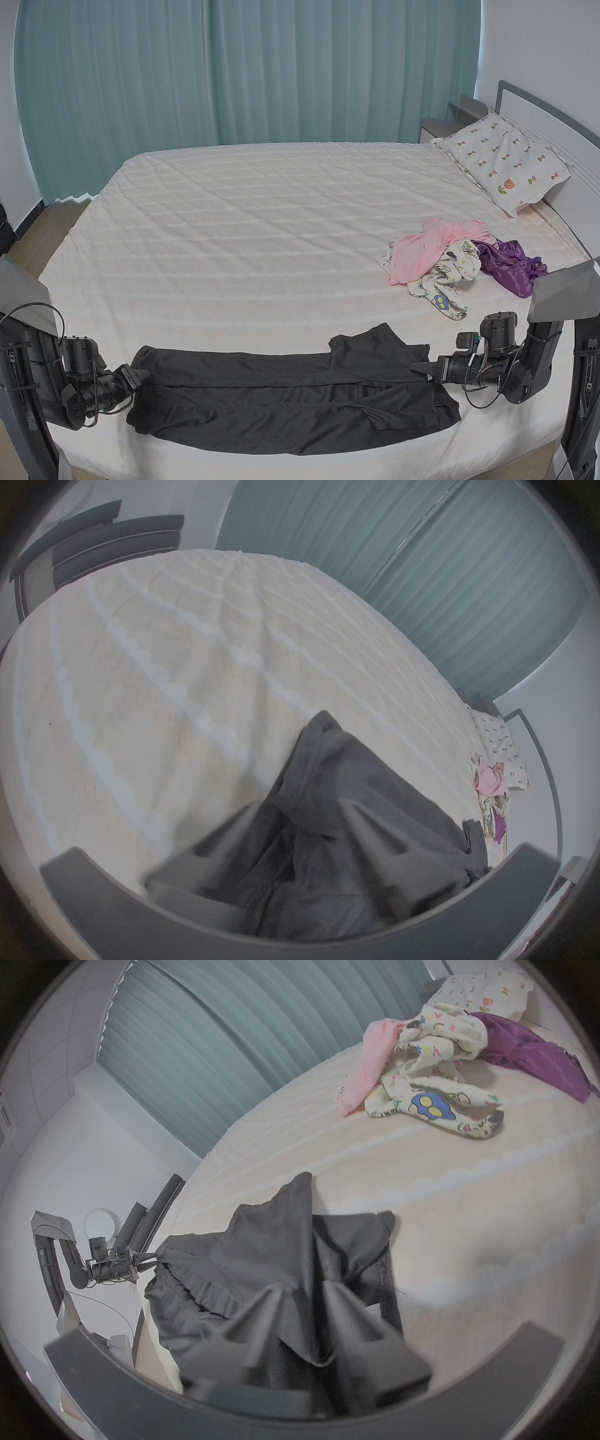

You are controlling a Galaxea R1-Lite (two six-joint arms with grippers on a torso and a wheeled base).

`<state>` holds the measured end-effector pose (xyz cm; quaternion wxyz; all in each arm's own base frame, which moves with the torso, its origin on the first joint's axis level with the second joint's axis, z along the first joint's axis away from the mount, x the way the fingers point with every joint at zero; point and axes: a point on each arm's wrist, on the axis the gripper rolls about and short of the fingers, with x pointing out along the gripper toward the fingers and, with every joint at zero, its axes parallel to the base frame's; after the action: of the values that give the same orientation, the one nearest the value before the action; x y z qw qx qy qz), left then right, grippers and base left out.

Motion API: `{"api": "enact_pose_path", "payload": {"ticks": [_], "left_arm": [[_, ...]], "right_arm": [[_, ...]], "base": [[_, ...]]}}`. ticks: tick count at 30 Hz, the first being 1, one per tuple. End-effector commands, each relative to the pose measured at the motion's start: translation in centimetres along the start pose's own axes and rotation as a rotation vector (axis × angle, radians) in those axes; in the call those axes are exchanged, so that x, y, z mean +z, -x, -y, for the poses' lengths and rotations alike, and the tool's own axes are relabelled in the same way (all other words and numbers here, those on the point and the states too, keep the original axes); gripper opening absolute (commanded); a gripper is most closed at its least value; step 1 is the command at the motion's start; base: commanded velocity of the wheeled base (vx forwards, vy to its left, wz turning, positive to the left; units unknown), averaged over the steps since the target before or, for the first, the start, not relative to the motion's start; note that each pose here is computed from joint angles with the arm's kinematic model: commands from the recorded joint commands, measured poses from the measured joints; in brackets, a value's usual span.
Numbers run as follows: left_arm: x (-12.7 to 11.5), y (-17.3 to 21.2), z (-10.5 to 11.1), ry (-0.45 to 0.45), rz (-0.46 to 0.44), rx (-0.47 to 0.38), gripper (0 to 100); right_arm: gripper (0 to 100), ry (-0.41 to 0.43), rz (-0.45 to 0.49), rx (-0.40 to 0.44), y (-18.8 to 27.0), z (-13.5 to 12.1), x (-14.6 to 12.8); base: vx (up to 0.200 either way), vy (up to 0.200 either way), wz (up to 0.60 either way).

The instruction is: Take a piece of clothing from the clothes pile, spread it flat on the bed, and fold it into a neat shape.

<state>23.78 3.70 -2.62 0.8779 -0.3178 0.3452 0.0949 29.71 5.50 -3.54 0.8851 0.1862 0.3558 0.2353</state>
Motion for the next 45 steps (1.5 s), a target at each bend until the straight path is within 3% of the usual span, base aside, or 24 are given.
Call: {"api": "enact_pose_path", "payload": {"ticks": [1,10,15,16,20,26,31,32,45], "left_arm": [[-1.4,0.8,-0.7,-0.006,-0.055,0.02,100],[-1.2,2.2,-1.0,0.015,0.007,0.006,100],[-0.3,2.6,-0.7,0.124,0.051,-0.035,100],[0.3,2.6,-0.2,0.21,0.065,-0.087,100],[0.8,2.4,0.5,0.316,0.038,-0.177,100],[0.5,2.0,1.5,0.309,0.02,-0.21,100],[0.6,1.5,2.0,0.378,0.007,-0.231,100],[0.6,1.5,2.0,0.378,0.007,-0.231,100],[0.6,1.4,2.0,0.392,0.006,-0.228,100]], "right_arm": [[100,-0.012,-0.009,-0.002,0.3,0.0,-0.5],[100,-0.023,0.105,0.027,1.7,-1.1,2.1],[100,-0.042,0.121,0.049,1.0,-1.5,2.8],[100,-0.052,0.127,0.062,0.4,-1.7,3.2],[100,-0.091,0.093,0.068,-1.2,-1.5,3.1],[100,-0.101,0.032,0.078,-3.1,-1.1,1.7],[100,-0.102,0.006,0.093,-3.5,-1.2,1.3],[0,-0.102,0.006,0.093,-3.5,-1.2,1.3],[0,-0.127,-0.037,0.053,0.1,-1.9,-0.1]], "base": [[0.0,0.0,0.0],[0.0,0.0,0.0],[0.0,0.0,0.0],[0.0,0.0,0.0],[0.0,0.0,0.0],[0.0,0.0,0.0],[0.0,0.0,0.0],[0.0,0.0,0.0],[0.0,0.0,0.0]]}}
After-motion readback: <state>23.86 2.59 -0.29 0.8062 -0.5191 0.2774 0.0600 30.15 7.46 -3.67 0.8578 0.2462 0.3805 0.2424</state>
